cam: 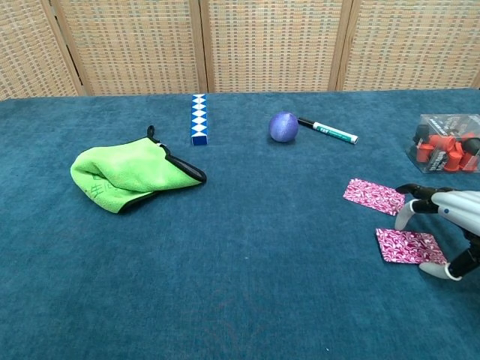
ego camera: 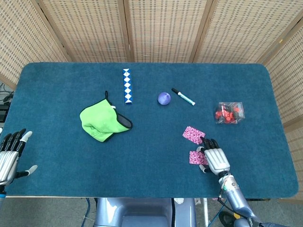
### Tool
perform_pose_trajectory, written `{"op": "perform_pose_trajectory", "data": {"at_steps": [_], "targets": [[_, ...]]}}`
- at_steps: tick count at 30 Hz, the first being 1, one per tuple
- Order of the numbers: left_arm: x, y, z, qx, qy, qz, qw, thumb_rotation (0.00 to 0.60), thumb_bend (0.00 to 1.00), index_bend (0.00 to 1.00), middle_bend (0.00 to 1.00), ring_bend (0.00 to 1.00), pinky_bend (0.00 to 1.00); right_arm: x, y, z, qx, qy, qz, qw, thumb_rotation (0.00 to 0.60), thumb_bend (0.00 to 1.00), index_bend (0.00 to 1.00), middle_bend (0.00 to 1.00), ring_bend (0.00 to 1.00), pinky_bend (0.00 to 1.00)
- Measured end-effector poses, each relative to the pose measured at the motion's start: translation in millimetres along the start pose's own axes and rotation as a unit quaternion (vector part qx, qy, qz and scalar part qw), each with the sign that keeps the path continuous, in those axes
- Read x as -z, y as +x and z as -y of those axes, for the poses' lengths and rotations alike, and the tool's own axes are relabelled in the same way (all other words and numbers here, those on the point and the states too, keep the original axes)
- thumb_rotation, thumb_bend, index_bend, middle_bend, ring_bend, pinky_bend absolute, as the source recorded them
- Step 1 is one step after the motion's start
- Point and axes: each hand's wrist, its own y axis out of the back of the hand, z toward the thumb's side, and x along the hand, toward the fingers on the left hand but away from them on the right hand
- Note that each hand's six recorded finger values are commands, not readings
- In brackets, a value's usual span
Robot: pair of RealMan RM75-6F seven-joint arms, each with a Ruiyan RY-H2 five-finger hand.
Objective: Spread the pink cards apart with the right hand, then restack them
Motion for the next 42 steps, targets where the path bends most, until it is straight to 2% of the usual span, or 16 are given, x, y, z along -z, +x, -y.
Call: {"op": "perform_pose_trajectory", "data": {"at_steps": [12,21,28,33,42], "targets": [[-0.1,0.0,0.0,0.000,0.000,0.000,1.0000,0.600,0.04,0.00,0.00,0.00,0.00,-5.6,-10.8,-15.5,0.018,-0.020,0.007,0.9996,0.600,0.34,0.65,0.01,0.00,0.01],[0.0,0.0,0.0,0.001,-0.001,0.000,1.0000,0.600,0.04,0.00,0.00,0.00,0.00,-16.0,-34.4,-37.8,0.040,-0.038,0.026,0.9981,0.600,0.34,0.65,0.01,0.00,0.01],[0.3,0.3,0.0,0.002,-0.002,0.000,1.0000,0.600,0.04,0.00,0.00,0.00,0.00,-16.6,-59.6,-49.6,0.050,-0.044,0.065,0.9957,0.600,0.34,0.65,0.01,0.00,0.01],[0.1,0.6,0.0,0.003,-0.002,0.000,1.0000,0.600,0.04,0.00,0.00,0.00,0.00,-9.2,-79.8,-48.3,0.044,-0.043,0.108,0.9922,0.600,0.34,0.65,0.01,0.00,0.01],[0.3,0.6,0.0,0.003,-0.003,-0.001,1.0000,0.600,0.04,0.00,0.00,0.00,0.00,-15.3,-94.2,-43.3,0.041,-0.031,0.125,0.9908,0.600,0.34,0.65,0.01,0.00,0.01]]}}
